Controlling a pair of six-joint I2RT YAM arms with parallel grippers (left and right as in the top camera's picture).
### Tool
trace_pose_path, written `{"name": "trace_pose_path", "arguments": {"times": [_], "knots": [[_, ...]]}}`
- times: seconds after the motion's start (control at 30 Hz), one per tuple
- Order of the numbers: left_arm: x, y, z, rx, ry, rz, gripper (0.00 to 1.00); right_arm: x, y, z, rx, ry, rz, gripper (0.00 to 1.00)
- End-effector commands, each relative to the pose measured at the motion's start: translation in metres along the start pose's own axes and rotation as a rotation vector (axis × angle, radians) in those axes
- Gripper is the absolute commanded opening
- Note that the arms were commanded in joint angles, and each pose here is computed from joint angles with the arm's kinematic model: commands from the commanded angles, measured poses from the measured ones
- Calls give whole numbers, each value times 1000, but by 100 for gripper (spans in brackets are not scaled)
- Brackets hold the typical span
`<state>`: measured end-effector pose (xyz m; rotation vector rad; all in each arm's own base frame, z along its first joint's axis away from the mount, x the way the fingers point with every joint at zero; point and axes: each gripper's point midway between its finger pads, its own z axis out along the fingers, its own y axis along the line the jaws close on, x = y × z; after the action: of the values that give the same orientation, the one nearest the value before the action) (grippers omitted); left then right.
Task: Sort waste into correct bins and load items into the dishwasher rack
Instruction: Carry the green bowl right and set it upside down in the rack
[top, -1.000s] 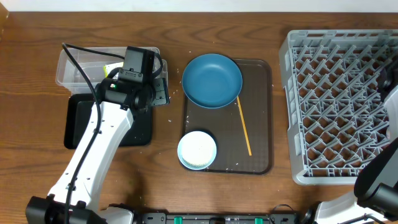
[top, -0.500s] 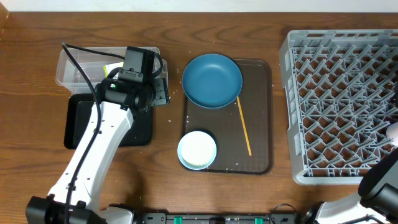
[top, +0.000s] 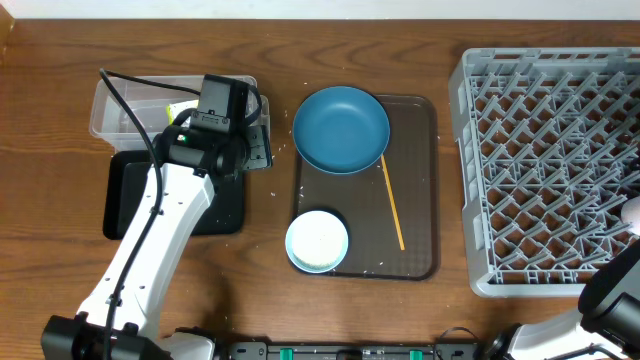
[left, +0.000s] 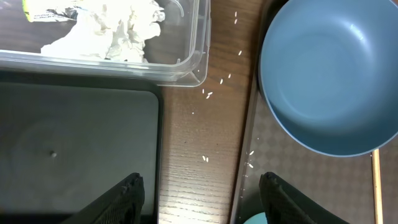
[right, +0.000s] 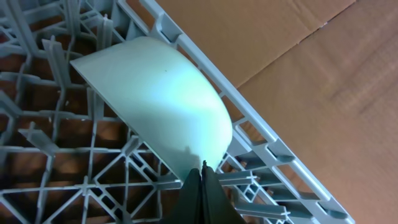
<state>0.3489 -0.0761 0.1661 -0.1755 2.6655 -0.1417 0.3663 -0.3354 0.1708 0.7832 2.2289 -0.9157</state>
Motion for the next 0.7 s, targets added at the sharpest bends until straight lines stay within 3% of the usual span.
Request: {"name": "trace_pose_path", "arguments": {"times": [0.0, 0.33, 0.53, 0.67], "knots": [[-3, 1, -2, -9, -10, -4, 62, 0, 4, 6, -19, -4, 49, 1], [-3, 1, -2, -9, -10, -4, 62, 4, 39, 29, -134, -19, 66, 2], [-3, 1, -2, -9, -10, -4, 63, 0, 44, 29, -163, -34, 69, 18], [-3, 1, -2, -9, -9, -4, 63, 27, 66, 23, -291, 69, 26, 25]]}}
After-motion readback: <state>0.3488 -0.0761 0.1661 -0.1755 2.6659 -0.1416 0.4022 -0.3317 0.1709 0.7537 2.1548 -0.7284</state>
